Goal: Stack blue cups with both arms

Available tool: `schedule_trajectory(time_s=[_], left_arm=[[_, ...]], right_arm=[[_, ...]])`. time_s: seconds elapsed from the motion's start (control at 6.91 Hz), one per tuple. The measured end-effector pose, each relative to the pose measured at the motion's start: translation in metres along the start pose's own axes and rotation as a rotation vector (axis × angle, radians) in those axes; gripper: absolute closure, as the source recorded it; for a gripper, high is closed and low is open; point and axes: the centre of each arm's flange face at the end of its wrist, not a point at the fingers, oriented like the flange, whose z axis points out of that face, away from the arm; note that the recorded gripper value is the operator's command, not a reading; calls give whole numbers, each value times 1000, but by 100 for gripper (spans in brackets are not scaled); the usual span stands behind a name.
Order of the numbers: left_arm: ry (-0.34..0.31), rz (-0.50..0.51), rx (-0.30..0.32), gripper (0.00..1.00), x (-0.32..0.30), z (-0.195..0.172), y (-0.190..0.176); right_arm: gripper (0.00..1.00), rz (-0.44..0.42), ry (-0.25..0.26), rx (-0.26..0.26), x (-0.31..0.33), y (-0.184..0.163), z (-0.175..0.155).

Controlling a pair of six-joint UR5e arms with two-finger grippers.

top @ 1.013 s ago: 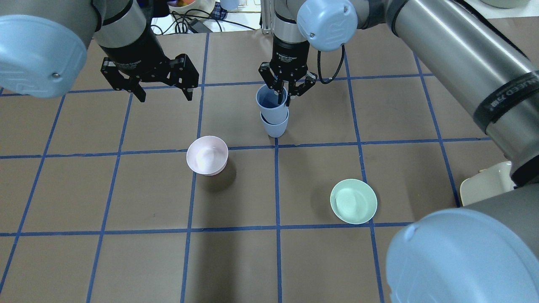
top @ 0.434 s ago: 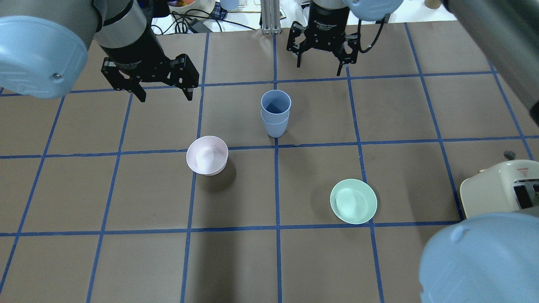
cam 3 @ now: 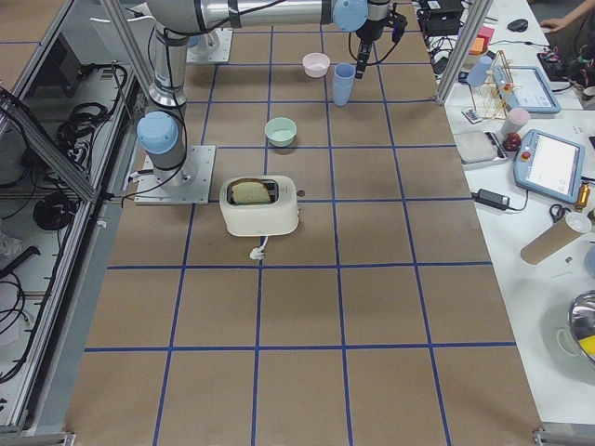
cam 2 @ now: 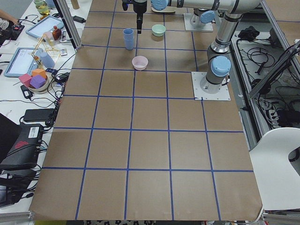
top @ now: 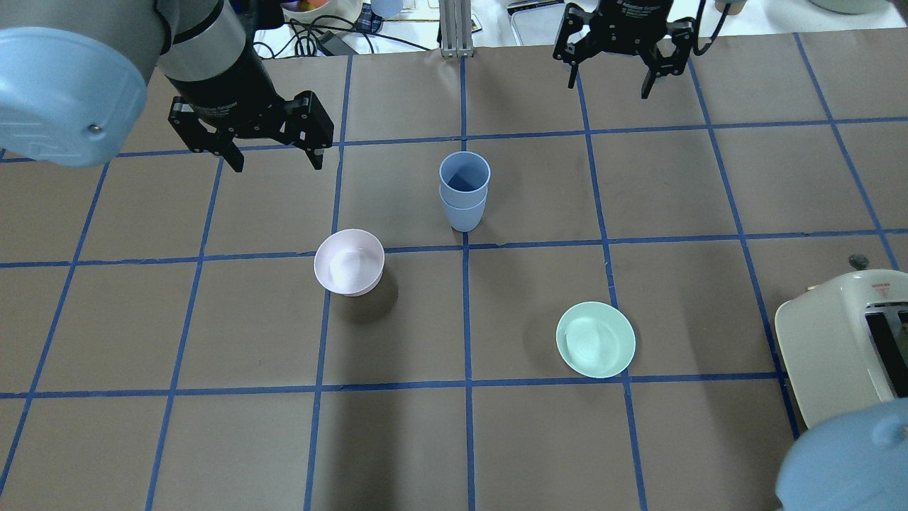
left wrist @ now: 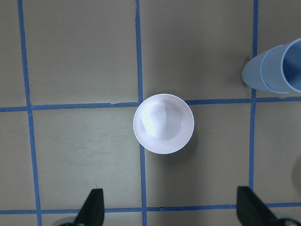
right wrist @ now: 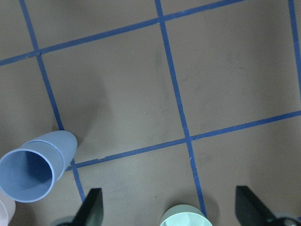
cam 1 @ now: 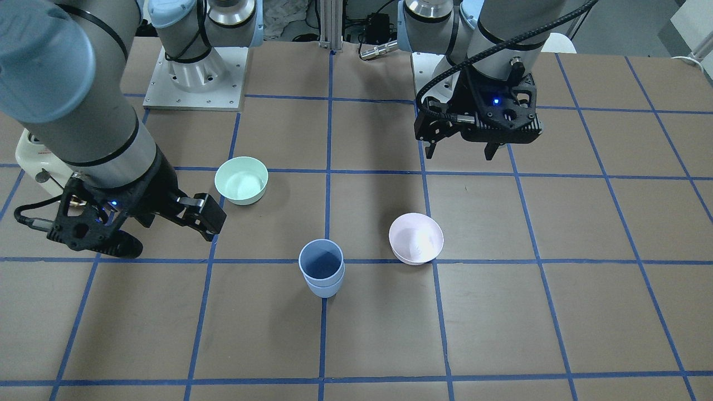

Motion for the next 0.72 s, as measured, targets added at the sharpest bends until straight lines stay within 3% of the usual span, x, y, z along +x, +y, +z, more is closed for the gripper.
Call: schedule_trajectory(time_s=[0.43,0.72], left_arm=[[2,-1,-1,0,0,0,0],[1,-1,-1,0,0,1,-1]], right_arm=[[0,9,35,-20,33,40,0],[0,6,34,-22,33,49,-2]])
